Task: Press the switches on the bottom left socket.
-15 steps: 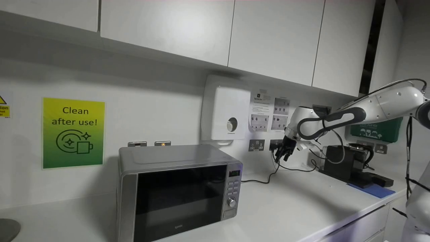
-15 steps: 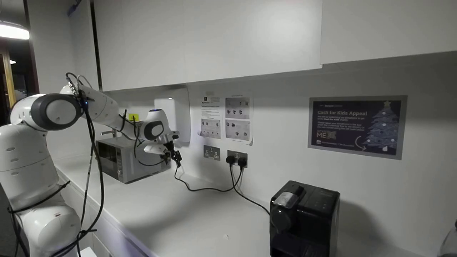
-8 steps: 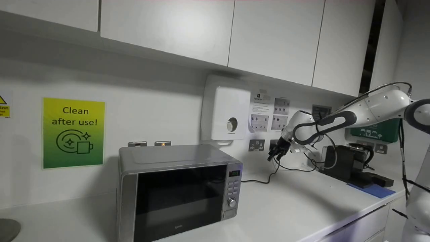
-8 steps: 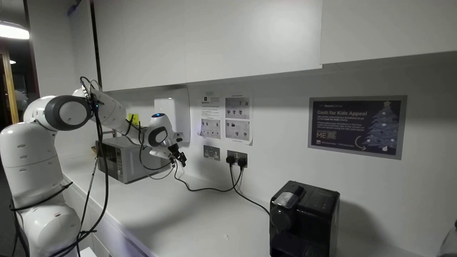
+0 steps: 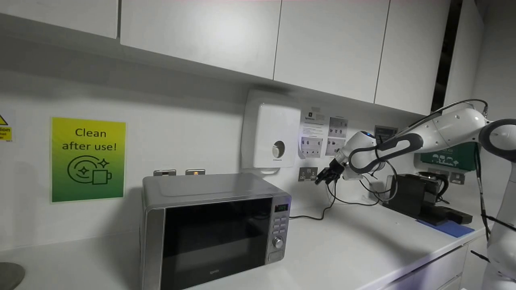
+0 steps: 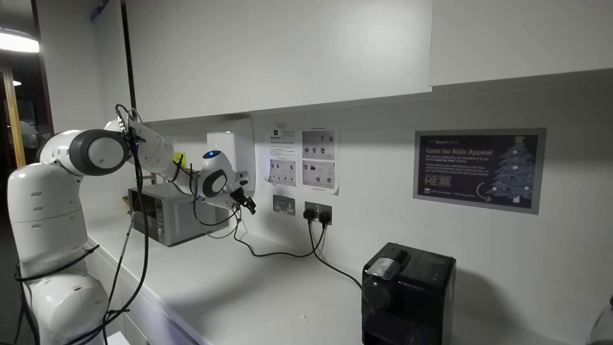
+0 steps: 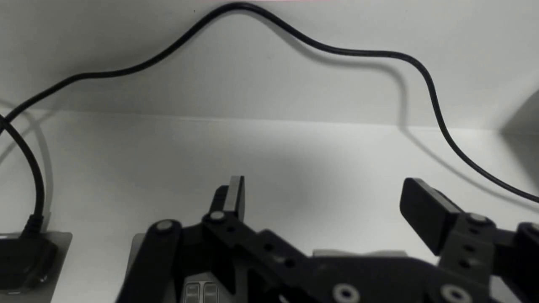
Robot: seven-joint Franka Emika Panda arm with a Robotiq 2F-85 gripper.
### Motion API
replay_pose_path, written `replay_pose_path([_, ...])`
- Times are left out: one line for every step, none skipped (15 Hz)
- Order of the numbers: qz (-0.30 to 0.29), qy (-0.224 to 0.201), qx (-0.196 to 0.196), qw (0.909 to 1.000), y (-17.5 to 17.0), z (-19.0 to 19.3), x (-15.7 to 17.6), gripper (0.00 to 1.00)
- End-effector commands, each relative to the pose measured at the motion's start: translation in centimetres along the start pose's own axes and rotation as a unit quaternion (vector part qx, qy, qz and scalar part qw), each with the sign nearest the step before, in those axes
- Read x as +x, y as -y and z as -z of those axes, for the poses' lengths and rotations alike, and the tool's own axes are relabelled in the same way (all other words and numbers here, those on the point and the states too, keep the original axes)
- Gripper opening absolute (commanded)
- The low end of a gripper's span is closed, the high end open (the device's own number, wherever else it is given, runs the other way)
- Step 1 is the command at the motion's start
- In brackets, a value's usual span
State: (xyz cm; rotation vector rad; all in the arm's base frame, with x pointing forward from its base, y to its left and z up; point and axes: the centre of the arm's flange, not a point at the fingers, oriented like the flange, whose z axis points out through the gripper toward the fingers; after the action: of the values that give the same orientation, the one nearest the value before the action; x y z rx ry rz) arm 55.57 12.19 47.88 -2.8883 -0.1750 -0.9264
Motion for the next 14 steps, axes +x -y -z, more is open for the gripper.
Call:
replay_pose_path([0.003, -0.048, 0.006, 0.9988, -0.4, -0.1, 2.1, 1.0])
replay_pose_path([0.004, -0.058, 0.006, 0.9983, -0.5, -0.1, 2.4, 1.0])
replay_pose_path([0.003, -0.068, 0.005, 0.9977, -0.6, -0.1, 2.7, 1.0])
replay_pose_path([0.001, -0.076, 0.005, 0.9971, -0.7, -0.1, 3.0, 1.0])
replay_pose_path([-0.001, -0.086, 0.004, 0.9962, -0.8, -0.2, 3.4, 1.0])
replay_pose_path([-0.003, -0.094, 0.004, 0.9956, -1.0, -0.2, 3.7, 1.0])
replay_pose_path([-0.006, -0.101, 0.003, 0.9949, -1.2, -0.2, 4.1, 1.0])
replay_pose_path([-0.008, -0.108, 0.001, 0.9941, -1.4, -0.2, 4.5, 1.0])
replay_pose_path([-0.01, -0.114, 0.0, 0.9935, -1.6, -0.2, 4.7, 1.0])
replay_pose_path([-0.012, -0.118, -0.001, 0.993, -1.8, -0.2, 5.0, 1.0])
replay_pose_path([-0.013, -0.121, -0.003, 0.9926, -2.1, -0.2, 5.2, 0.91])
replay_pose_path([-0.016, -0.122, -0.004, 0.9924, -2.3, -0.2, 5.4, 0.8])
replay_pose_path([-0.016, -0.122, -0.006, 0.9924, -2.6, -0.2, 5.6, 0.68])
replay_pose_path([-0.017, -0.12, -0.007, 0.9926, -2.9, -0.2, 5.7, 0.6])
